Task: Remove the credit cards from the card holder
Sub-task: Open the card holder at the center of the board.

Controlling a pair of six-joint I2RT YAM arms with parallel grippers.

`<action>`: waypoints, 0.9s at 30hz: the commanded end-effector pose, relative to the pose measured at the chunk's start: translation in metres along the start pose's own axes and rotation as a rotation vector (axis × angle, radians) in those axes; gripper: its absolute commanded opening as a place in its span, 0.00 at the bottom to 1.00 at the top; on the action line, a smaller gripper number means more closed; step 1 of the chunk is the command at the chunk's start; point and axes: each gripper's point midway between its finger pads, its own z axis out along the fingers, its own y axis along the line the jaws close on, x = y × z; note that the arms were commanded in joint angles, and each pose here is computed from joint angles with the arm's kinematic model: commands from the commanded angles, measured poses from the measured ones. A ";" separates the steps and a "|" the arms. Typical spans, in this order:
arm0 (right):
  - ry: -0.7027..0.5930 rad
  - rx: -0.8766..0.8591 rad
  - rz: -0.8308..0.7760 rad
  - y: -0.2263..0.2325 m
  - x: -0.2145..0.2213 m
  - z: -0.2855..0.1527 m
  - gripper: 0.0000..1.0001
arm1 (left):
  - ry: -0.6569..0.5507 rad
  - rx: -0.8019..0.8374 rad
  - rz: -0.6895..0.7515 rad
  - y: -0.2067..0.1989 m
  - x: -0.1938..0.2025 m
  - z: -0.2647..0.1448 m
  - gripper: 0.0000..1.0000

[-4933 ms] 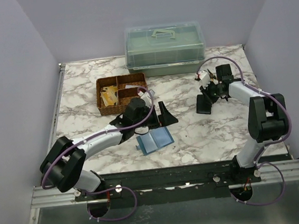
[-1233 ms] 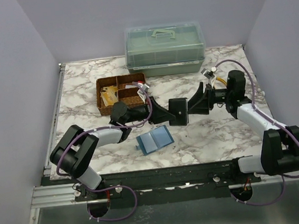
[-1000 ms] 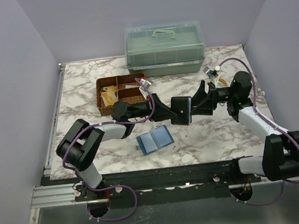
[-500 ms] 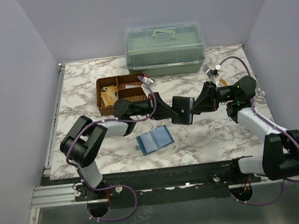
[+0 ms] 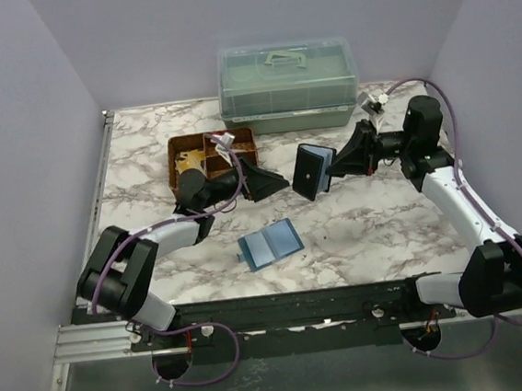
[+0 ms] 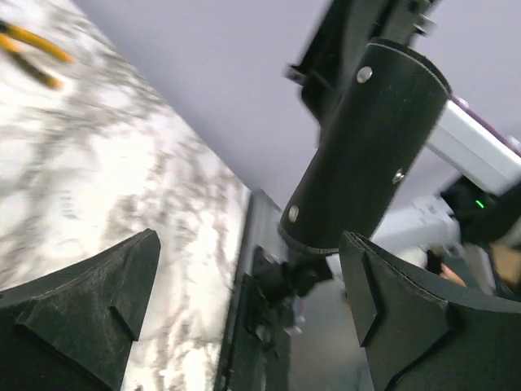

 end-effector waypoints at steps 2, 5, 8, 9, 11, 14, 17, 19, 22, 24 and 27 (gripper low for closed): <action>0.063 0.285 -0.004 -0.039 0.009 -0.009 0.00 | -0.200 -0.316 0.153 0.033 -0.027 -0.042 0.99; 0.112 0.453 -0.020 -0.062 0.008 -0.021 0.00 | -0.259 -0.412 0.188 0.033 -0.033 -0.059 0.99; 0.162 0.595 -0.053 -0.077 0.007 -0.031 0.00 | -0.269 -0.445 0.244 0.024 -0.035 -0.063 0.99; 0.182 0.637 -0.060 -0.082 0.009 -0.033 0.00 | -0.269 -0.468 0.280 0.022 -0.034 -0.061 0.99; 0.206 0.672 -0.061 -0.085 0.008 -0.035 0.00 | -0.250 -0.529 0.391 0.018 -0.028 -0.052 0.99; 0.212 0.676 -0.056 -0.084 0.007 -0.035 0.00 | -0.241 -0.576 0.497 0.012 -0.017 -0.039 0.99; 0.221 0.685 -0.052 -0.087 0.010 -0.037 0.00 | -0.250 -0.616 0.504 0.018 -0.017 -0.032 0.99; 0.230 0.687 -0.042 -0.089 0.014 -0.037 0.00 | -0.237 -0.627 0.508 0.022 -0.013 -0.022 0.99; 0.237 0.675 -0.039 -0.089 0.017 -0.036 0.00 | -0.234 -0.648 0.519 0.026 -0.011 -0.011 0.99; 0.241 0.679 -0.041 -0.089 0.018 -0.037 0.00 | -0.239 -0.657 0.521 0.028 -0.013 -0.008 0.98; 0.249 0.678 -0.040 -0.090 0.022 -0.037 0.00 | -0.240 -0.639 0.514 0.025 -0.014 -0.002 0.96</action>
